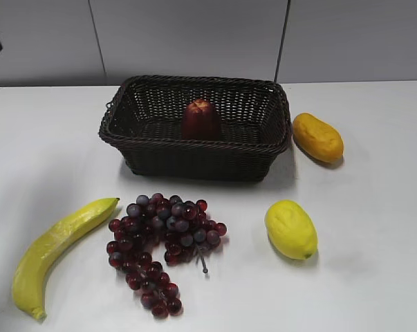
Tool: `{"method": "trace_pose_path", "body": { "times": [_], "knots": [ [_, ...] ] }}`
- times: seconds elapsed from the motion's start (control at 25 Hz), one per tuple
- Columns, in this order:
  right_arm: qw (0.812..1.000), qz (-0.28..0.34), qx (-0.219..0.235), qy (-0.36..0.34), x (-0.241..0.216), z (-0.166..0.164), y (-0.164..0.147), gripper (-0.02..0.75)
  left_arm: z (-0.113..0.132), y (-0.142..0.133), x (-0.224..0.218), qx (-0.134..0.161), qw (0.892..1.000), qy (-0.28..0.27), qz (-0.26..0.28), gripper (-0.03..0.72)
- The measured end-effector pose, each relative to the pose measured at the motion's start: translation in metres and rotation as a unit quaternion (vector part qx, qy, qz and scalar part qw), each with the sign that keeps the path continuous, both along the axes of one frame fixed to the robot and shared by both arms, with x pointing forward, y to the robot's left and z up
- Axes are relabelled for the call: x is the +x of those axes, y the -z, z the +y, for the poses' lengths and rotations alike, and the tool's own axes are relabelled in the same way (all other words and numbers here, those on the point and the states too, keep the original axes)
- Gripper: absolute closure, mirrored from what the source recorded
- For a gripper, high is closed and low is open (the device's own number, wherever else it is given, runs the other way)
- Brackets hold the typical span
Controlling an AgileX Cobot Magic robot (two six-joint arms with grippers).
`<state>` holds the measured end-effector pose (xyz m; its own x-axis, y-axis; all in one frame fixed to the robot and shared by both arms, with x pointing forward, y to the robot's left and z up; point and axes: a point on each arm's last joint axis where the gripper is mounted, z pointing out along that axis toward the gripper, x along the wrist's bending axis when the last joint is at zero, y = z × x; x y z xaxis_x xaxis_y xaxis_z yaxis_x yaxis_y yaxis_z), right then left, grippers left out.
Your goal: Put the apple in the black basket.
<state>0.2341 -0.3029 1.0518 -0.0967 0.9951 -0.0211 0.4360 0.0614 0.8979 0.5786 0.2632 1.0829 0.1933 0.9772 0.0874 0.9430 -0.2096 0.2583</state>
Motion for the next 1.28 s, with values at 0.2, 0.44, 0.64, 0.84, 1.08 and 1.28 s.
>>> {"method": "trace_pose_path", "body": {
  "times": [0.2, 0.44, 0.64, 0.84, 1.08, 1.28],
  "knots": [
    [1.000, 0.000, 0.000, 0.000, 0.000, 0.000, 0.000, 0.164, 0.006, 0.011, -0.061, -0.015, 1.000, 0.000, -0.027, 0.106],
    [1.000, 0.000, 0.000, 0.000, 0.000, 0.000, 0.000, 0.164, 0.014, 0.027, -0.128, -0.019, 0.999, -0.001, -0.036, 0.106],
    [1.000, 0.000, 0.000, 0.000, 0.000, 0.000, 0.000, 0.164, 0.020, 0.043, -0.170, -0.023, 0.999, -0.016, -0.033, 0.106],
    [1.000, 0.000, 0.000, 0.000, 0.000, 0.000, 0.000, 0.164, 0.024, 0.057, -0.205, -0.028, 0.998, -0.030, -0.037, 0.106],
    [1.000, 0.000, 0.000, 0.000, 0.000, 0.000, 0.000, 0.164, 0.029, 0.072, -0.239, -0.033, 0.998, -0.043, -0.044, 0.106],
    [1.000, 0.000, 0.000, 0.000, 0.000, 0.000, 0.000, 0.164, 0.031, 0.062, -0.257, -0.043, 0.993, -0.043, -0.104, 0.106]
  ]
}}
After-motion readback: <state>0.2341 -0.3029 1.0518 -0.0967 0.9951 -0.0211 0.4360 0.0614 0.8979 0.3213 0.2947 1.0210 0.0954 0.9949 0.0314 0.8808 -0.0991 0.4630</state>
